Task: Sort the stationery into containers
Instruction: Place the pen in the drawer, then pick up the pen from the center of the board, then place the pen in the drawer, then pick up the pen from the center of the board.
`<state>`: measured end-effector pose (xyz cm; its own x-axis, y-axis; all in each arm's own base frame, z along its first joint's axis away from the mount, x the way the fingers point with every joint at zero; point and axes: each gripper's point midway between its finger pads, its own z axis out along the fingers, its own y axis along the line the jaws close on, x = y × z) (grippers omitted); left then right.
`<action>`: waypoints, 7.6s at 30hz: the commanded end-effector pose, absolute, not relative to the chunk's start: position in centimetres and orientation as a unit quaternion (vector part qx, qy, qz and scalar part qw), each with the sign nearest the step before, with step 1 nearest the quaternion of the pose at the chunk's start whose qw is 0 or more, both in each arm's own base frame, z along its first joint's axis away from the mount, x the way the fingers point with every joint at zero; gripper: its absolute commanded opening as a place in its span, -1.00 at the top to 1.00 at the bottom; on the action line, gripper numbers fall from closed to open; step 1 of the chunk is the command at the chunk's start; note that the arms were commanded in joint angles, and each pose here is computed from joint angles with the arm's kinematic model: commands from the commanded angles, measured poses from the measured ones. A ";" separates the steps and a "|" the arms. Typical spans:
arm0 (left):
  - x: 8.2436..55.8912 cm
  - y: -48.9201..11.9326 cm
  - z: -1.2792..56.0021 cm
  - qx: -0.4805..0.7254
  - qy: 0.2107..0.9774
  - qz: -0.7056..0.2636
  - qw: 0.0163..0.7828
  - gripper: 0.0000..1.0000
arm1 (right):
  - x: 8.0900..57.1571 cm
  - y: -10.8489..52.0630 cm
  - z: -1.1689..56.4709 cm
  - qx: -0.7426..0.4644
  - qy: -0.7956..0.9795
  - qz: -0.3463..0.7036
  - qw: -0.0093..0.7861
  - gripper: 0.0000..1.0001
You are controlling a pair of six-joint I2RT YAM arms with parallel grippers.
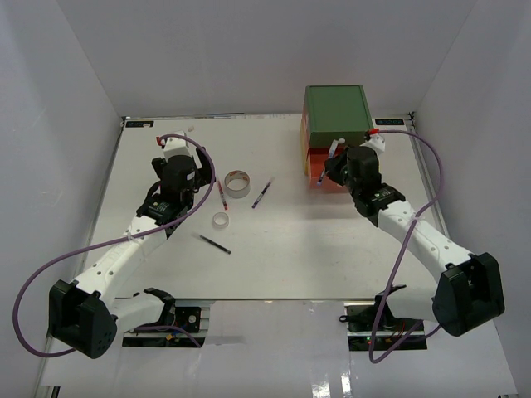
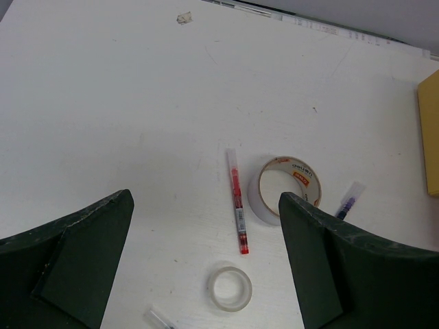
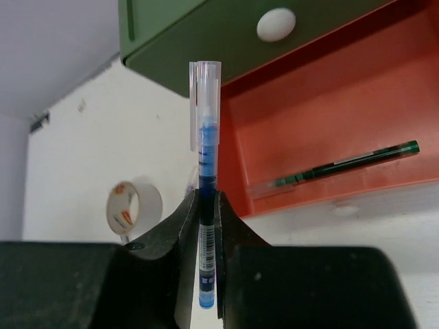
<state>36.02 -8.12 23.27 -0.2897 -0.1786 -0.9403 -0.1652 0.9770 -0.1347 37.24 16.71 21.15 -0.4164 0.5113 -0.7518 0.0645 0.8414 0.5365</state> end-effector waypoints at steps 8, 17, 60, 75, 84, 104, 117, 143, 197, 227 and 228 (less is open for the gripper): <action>35.7 -7.6 25.2 -0.120 0.788 -0.012 0.604 -0.96 | 40.9 11.9 22.6 0.364 0.714 0.257 0.539 0.83; 35.6 -7.4 25.5 -0.120 0.785 -0.012 0.607 -0.96 | 42.8 10.8 21.9 0.404 0.701 0.260 0.527 0.30; 28.5 -1.7 27.3 -0.188 0.764 0.017 0.617 -0.96 | 19.7 49.1 9.9 -0.581 0.702 0.248 0.328 -0.75; 24.8 -2.3 31.2 -0.145 0.774 -0.033 0.616 -0.96 | 20.3 51.3 3.6 -0.585 0.727 0.211 0.291 -0.20; 25.4 -4.2 31.2 -0.108 0.788 -0.061 0.603 -0.96 | 20.4 50.2 1.6 -0.585 0.738 0.183 0.283 0.44; 32.3 -9.8 30.1 -0.067 0.797 -0.122 0.587 -0.96 | 25.0 33.3 16.7 -0.324 0.829 0.195 0.411 0.85; 35.4 -10.6 26.2 -0.056 0.799 -0.105 0.590 -0.96 | 37.1 15.7 23.8 0.129 0.813 0.257 0.507 0.85; 34.4 -10.0 25.3 -0.048 0.797 -0.101 0.594 -0.96 | 43.3 13.3 22.2 0.320 0.740 0.305 0.506 -0.10; 34.5 -8.8 24.8 -0.065 0.798 -0.072 0.594 -0.96 | 40.7 33.8 2.8 0.003 0.928 0.038 0.370 0.17; 34.6 -9.0 24.2 -0.063 0.804 -0.071 0.588 -0.96 | 39.4 20.7 24.1 0.147 0.811 0.189 0.534 0.84; 34.6 -9.0 24.2 -0.063 0.804 -0.071 0.588 -0.96 | 39.2 19.5 24.0 0.169 0.807 0.194 0.532 0.85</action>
